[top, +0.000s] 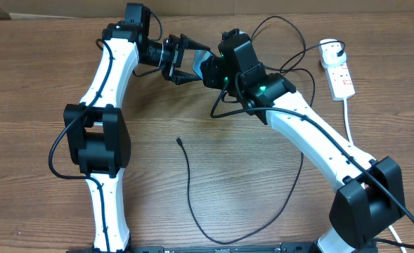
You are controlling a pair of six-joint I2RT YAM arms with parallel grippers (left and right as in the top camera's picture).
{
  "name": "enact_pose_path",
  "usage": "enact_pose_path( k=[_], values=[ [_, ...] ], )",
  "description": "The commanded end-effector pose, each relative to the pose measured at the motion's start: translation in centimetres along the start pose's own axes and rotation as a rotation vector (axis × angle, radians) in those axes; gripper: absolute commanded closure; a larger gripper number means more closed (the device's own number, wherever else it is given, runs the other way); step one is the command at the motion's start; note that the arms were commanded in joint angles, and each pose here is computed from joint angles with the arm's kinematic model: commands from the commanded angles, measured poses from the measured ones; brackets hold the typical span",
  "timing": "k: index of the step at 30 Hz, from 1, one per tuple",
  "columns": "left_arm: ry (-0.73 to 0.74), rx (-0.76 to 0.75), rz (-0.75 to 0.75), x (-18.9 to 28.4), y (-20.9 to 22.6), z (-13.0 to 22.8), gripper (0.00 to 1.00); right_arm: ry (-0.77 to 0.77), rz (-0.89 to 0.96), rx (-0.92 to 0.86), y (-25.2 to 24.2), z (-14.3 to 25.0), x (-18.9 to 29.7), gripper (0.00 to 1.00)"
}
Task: Plug charger to phone and switch on socket
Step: 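Close the right gripper on the phone's side edge beside the left gripper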
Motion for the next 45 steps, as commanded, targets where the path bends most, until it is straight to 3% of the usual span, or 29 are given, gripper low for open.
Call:
enact_pose_path(
  k=[1,45],
  values=[
    [0.024,-0.016,0.015,-0.08,-0.86,0.77,0.28,-0.016,0.018,0.011,-0.02,-0.27,-0.06,0.65],
    [0.036,-0.024,0.002,-0.90,-0.80,1.36,0.28,-0.010,0.022,0.010,-0.15,-0.09,-0.27,0.76]
  ],
)
Point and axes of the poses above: each gripper's point midway between its finger pads, its own x axis back along the fingers, its own y axis along the line the jaws close on, z = x × y, the point moved 1 cm from there along x, back along the fingers, and after that the axes turned 5 degrees about x, right-handed, at the moved point
